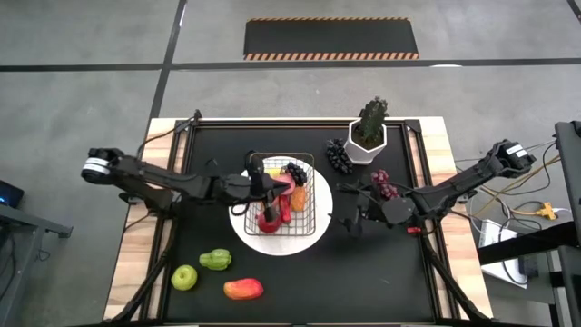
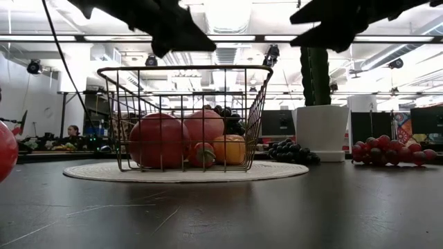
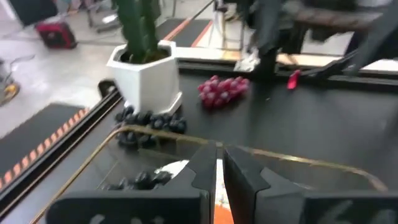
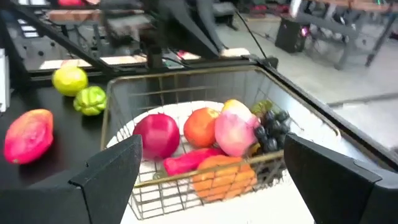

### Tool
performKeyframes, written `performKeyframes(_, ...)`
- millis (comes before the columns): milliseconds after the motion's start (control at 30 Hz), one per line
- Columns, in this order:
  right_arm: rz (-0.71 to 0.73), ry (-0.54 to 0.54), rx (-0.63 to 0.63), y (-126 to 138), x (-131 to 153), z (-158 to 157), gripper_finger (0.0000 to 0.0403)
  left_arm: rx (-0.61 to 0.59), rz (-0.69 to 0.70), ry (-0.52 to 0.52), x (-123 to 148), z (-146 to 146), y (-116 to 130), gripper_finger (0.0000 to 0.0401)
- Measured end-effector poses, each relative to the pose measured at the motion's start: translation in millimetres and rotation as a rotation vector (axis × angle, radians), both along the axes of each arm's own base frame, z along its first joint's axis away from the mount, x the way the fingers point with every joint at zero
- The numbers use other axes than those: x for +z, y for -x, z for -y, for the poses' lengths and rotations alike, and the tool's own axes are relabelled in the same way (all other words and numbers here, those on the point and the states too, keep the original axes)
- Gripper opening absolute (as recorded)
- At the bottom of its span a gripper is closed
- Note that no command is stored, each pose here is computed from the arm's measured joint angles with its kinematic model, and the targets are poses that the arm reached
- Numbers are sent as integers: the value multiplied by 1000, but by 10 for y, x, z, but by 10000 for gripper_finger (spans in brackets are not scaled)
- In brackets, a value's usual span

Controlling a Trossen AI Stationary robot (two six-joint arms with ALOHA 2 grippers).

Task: Build produce basket
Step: Put the red mango into the wire basket

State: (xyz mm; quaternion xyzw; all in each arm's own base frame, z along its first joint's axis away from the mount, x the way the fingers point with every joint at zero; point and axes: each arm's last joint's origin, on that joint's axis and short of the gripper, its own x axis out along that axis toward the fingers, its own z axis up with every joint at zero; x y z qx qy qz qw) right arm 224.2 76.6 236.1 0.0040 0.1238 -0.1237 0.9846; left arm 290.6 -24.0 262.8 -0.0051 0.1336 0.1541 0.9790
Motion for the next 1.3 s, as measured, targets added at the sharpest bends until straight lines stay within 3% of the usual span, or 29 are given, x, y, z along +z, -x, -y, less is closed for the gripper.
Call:
performKeyframes(233,-31,4,2,3,-30,17,373,-104,51,-5,151,235,145,10)
performKeyframes(433,-43,64,15,0,-18,18,373,-297,75,178,207,566,229,10)
performKeyframes(567,-46,104,22,-8,9,16,373,-369,15,274,242,809,294,10)
performKeyframes(767,-50,129,28,-11,20,15,373,-298,-150,364,263,1106,271,10)
performKeyframes(1033,-55,134,30,-10,15,14,373,-282,-497,316,216,1520,279,10)
performKeyframes(1300,-66,149,35,-3,-5,16,373,-273,-770,511,96,1804,394,10)
